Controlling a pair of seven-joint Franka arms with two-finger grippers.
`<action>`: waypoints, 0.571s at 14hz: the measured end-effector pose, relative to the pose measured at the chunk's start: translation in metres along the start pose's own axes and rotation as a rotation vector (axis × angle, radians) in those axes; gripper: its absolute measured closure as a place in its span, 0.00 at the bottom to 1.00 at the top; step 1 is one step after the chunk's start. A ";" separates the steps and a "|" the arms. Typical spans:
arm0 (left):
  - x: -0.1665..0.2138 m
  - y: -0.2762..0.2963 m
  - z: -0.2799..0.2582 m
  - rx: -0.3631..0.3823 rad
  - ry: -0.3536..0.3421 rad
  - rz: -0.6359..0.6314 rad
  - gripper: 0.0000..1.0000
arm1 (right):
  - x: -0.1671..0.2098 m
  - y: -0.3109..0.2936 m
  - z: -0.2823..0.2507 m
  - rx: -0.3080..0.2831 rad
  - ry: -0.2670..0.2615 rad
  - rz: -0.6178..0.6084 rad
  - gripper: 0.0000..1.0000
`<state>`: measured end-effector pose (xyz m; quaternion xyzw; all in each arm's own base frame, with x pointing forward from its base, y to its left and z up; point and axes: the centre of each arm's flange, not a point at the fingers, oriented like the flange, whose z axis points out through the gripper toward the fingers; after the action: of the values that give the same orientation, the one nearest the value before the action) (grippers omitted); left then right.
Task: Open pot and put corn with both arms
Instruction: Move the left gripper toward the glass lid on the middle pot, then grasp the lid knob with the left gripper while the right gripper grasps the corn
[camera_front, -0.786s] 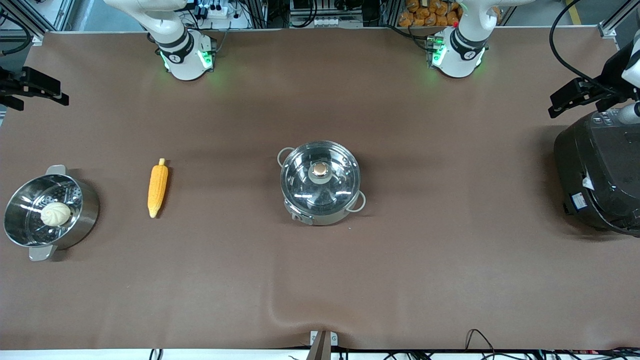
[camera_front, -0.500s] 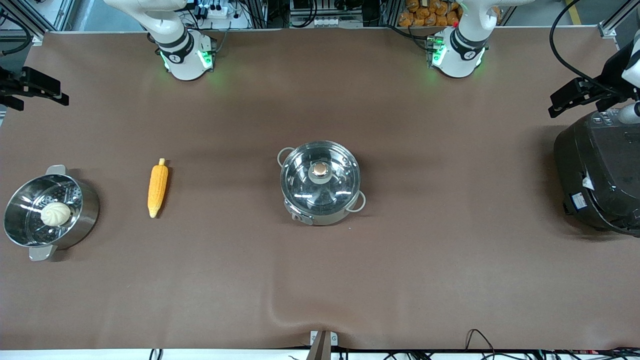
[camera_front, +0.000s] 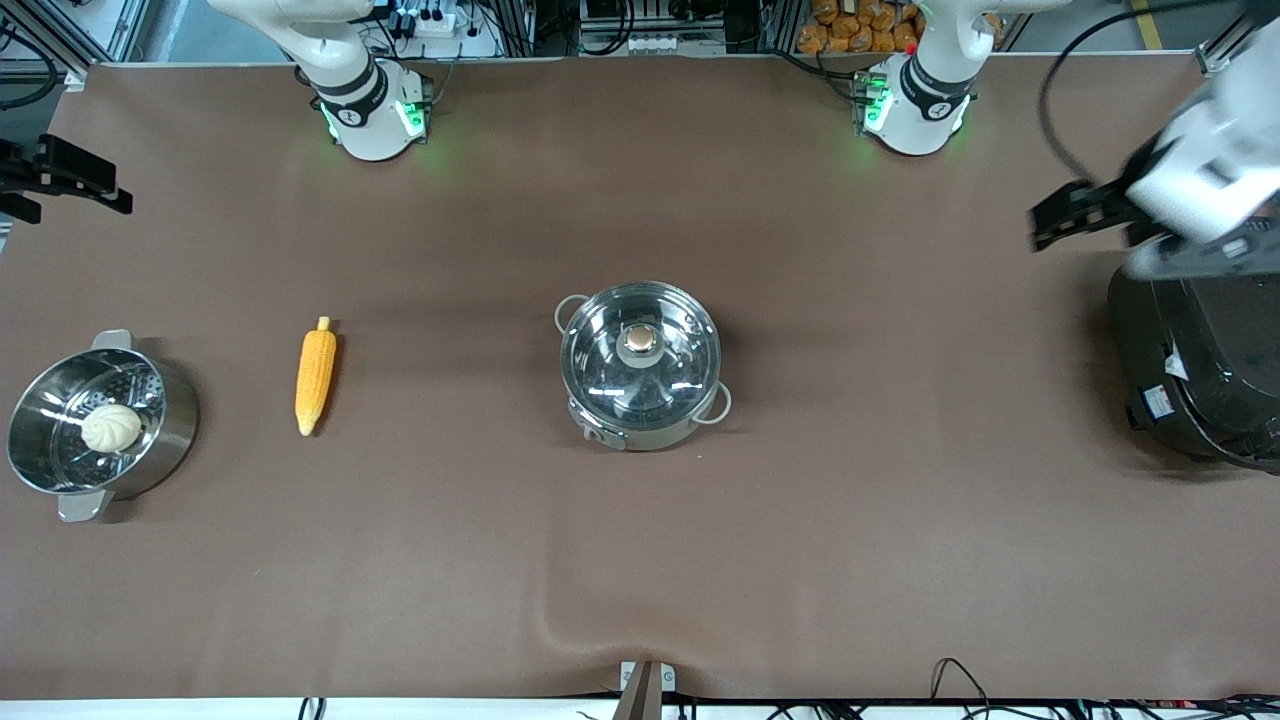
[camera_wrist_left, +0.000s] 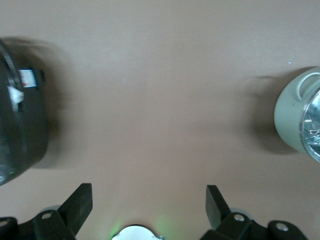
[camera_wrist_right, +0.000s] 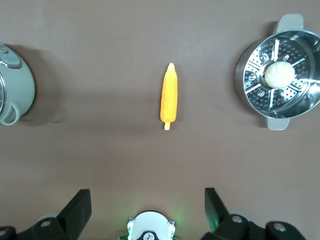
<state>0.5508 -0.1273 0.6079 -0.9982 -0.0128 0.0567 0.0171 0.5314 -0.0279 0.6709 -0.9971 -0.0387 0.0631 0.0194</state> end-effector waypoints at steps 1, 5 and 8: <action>0.005 0.030 0.015 0.003 -0.009 -0.019 0.00 | 0.002 0.001 -0.003 -0.008 0.024 0.002 0.00; -0.004 0.194 0.067 -0.011 0.016 -0.224 0.00 | 0.007 0.004 -0.006 -0.018 0.070 0.005 0.00; -0.017 0.293 0.109 -0.050 0.036 -0.337 0.00 | 0.027 0.011 0.029 -0.019 0.085 0.014 0.00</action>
<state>0.5282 -0.4168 0.4913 -0.9828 -0.1813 0.0346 0.0016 0.5550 -0.0354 0.6384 -0.9992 -0.0316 0.0203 0.0110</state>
